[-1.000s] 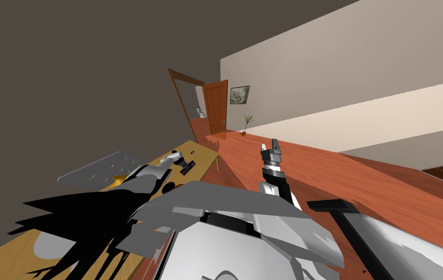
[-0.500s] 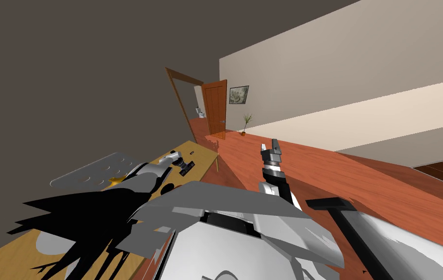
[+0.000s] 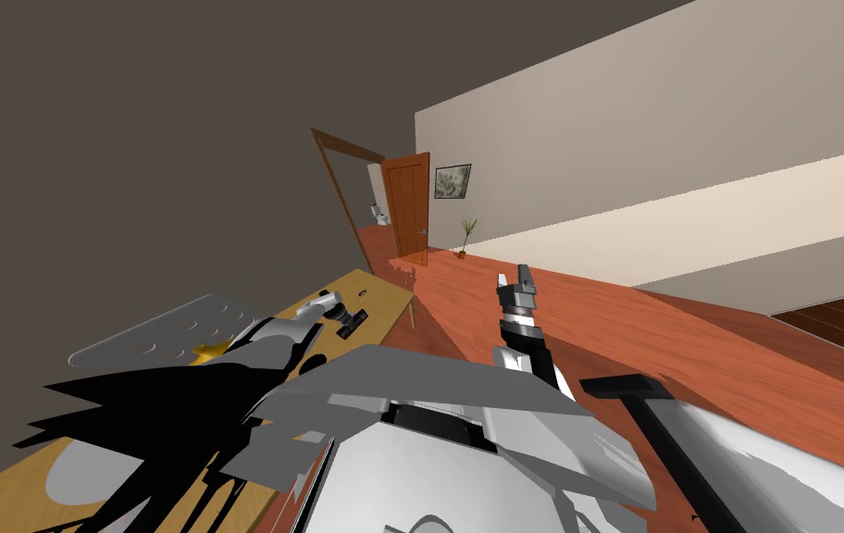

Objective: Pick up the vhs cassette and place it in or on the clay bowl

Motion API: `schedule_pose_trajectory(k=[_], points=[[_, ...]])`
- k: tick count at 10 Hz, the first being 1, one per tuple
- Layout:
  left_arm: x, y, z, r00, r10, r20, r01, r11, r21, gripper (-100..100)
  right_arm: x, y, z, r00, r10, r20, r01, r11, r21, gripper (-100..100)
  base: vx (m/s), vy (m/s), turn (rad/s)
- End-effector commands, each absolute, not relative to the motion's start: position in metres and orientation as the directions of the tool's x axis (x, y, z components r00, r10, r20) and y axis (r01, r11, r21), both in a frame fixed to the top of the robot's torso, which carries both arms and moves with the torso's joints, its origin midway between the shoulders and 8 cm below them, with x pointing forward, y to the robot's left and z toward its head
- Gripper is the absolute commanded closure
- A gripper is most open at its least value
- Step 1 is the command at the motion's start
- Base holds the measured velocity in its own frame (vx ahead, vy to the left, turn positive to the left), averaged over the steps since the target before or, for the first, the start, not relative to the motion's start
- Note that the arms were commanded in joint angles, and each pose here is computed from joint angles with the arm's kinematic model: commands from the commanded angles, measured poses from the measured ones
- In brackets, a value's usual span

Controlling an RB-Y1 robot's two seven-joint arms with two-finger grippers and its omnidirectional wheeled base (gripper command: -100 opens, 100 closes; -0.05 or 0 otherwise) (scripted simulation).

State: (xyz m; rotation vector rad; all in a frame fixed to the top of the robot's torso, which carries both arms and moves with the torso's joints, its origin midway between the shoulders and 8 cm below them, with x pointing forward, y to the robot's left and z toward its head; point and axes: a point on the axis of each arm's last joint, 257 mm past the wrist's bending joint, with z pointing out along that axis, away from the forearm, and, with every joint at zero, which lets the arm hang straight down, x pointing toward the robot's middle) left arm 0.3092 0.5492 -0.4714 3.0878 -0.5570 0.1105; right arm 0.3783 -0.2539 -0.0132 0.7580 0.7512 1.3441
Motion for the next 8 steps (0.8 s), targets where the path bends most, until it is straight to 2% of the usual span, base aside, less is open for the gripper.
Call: schedule_pose_trajectory(k=[1,8], points=[[0.308,0.55,-0.473,0.936,-0.346,0.067,-0.347,-0.938,-0.008,-100,0.378,-0.254,-0.013,0.078,0.996,-0.037,-0.554,0.074,0.829,0,0.006,-0.006,0.004],[0.262,0.574,-0.485,0.945,-0.321,0.068,-0.321,-0.947,-0.005,-100,0.378,-0.254,-0.013,0.078,0.996,-0.037,-0.554,0.074,0.83,0,0.034,-0.02,-0.041]])
